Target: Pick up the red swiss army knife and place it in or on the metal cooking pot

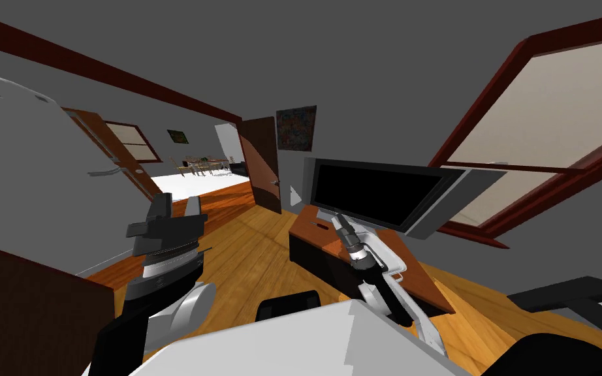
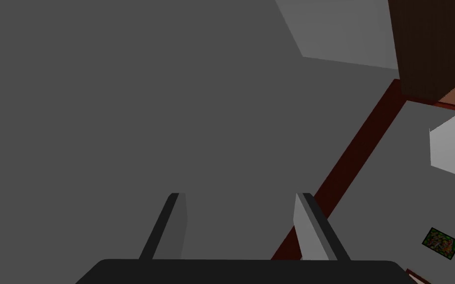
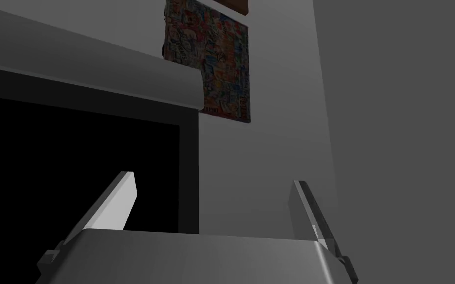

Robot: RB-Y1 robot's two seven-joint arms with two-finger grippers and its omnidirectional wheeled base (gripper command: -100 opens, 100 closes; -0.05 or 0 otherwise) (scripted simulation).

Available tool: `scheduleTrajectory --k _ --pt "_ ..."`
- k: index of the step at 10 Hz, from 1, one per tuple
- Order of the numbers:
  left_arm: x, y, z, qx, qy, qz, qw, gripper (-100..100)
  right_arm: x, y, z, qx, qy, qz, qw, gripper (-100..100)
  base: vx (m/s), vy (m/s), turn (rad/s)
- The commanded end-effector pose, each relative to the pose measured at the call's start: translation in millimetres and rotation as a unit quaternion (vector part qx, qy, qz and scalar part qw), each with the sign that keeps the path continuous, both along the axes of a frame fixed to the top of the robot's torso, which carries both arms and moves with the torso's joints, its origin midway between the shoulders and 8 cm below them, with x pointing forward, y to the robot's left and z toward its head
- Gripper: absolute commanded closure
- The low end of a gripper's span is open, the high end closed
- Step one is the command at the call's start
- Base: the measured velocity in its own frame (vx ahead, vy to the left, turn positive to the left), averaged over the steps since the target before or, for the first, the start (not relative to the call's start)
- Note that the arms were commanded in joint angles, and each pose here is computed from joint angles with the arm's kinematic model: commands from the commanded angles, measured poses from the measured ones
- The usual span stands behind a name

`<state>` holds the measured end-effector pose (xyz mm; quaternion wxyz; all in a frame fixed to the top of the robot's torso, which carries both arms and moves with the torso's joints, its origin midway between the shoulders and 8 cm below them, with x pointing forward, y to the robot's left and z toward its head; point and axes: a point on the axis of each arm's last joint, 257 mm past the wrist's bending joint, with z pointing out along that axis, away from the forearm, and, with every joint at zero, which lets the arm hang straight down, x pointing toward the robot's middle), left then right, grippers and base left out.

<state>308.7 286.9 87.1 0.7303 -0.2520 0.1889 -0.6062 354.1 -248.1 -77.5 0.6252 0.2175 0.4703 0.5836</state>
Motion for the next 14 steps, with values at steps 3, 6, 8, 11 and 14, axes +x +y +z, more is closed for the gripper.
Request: scheduleTrajectory --k 3,6,8,11,14 --pt "0 0.0 0 0.000 0.000 0.000 1.0000 0 1 -3 -68 -0.061 0.075 0.009 0.9952 -100 -0.073 0.037 0.210" --pt "0 0.0 0 0.000 0.000 0.000 1.0000 0 -2 -6 -98 -0.087 0.108 0.012 0.9903 -100 -0.018 0.016 0.095" --pt "0 0.0 0 0.000 0.000 0.000 1.0000 0 -6 -10 -130 -0.114 0.141 0.016 0.9833 -100 -0.007 0.019 0.164" --pt "0 0.1 0 0.000 0.000 0.000 1.0000 0 -13 -15 -163 -0.141 0.175 0.019 0.9742 -100 -0.003 0.015 0.115" --pt "0 0.1 0 0.000 0.000 0.000 1.0000 0 -33 -23 -219 -0.195 0.232 0.032 0.9523 -100 0.015 0.013 0.223"
